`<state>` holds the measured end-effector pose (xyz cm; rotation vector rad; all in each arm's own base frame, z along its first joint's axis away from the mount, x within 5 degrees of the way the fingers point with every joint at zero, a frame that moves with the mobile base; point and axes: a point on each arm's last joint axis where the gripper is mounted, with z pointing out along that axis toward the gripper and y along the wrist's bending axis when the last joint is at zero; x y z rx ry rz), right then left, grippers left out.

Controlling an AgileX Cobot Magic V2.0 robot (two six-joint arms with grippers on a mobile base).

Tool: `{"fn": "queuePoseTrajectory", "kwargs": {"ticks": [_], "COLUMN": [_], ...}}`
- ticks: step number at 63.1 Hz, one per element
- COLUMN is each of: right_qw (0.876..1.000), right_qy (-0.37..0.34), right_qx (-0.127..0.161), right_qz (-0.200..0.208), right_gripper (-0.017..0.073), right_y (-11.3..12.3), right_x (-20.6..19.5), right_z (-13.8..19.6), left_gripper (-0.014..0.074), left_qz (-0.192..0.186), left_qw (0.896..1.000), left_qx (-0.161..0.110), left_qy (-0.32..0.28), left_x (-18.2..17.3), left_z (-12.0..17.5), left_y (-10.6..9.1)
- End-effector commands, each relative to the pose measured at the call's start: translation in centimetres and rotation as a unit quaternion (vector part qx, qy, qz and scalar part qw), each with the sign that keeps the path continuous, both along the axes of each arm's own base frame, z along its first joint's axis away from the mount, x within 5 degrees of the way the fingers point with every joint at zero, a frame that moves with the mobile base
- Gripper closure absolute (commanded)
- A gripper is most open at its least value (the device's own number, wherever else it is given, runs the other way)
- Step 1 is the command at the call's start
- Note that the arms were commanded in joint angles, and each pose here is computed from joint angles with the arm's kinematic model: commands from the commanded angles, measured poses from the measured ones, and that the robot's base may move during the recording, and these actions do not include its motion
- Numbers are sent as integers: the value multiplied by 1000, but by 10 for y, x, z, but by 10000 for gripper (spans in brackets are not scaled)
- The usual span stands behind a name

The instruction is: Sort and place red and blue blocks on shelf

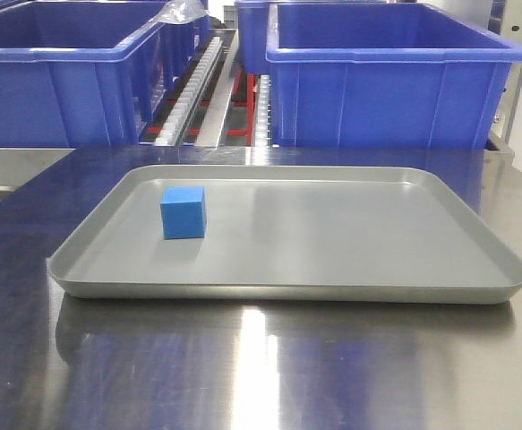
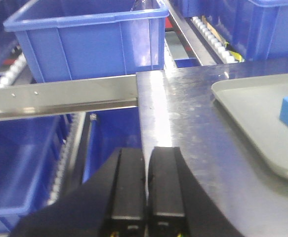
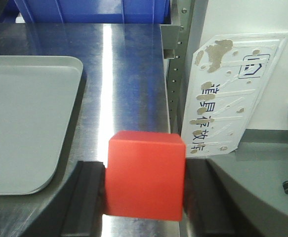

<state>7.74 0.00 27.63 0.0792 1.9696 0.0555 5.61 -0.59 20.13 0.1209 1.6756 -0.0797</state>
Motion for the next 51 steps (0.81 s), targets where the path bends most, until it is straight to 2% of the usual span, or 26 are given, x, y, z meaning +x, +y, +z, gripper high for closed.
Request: {"fn": "queuePoseTrajectory", "kwargs": {"ticks": [1, 8, 12, 18, 25, 37, 51], "right_qw": [999, 999, 999, 999, 999, 999, 999], "right_qy": [-53, -53, -53, -53, -53, -53, -53], "right_qx": [-6, -6, -6, -6, -6, -6, -6], "right_qz": [-2, -2, -2, -2, -2, -2, -2], "right_gripper": [499, 499, 499, 499, 499, 499, 499], "right_y": [-1, -1, -1, -1, -1, -1, -1], "right_x": [3, 3, 3, 3, 3, 3, 3], "right_z": [16, 16, 16, 16, 16, 16, 16], "left_gripper": [469, 469, 469, 469, 469, 469, 469], "left_qz": [-4, 0, 5, 9, 10, 10, 12], "left_qw": [999, 1000, 999, 997, 994, 988, 985], "left_qx": [-26, -22, -15, -10, -9, -12, -8], "left_qy": [-31, 7, 49, 81, 110, 152, 172], "left_x": [4, 14, 27, 51, 80, 114, 122], "left_z": [37, 73, 90, 120, 138, 141, 137], "left_y": [-2, -3, -4, -7, -12, -18, -19]}}
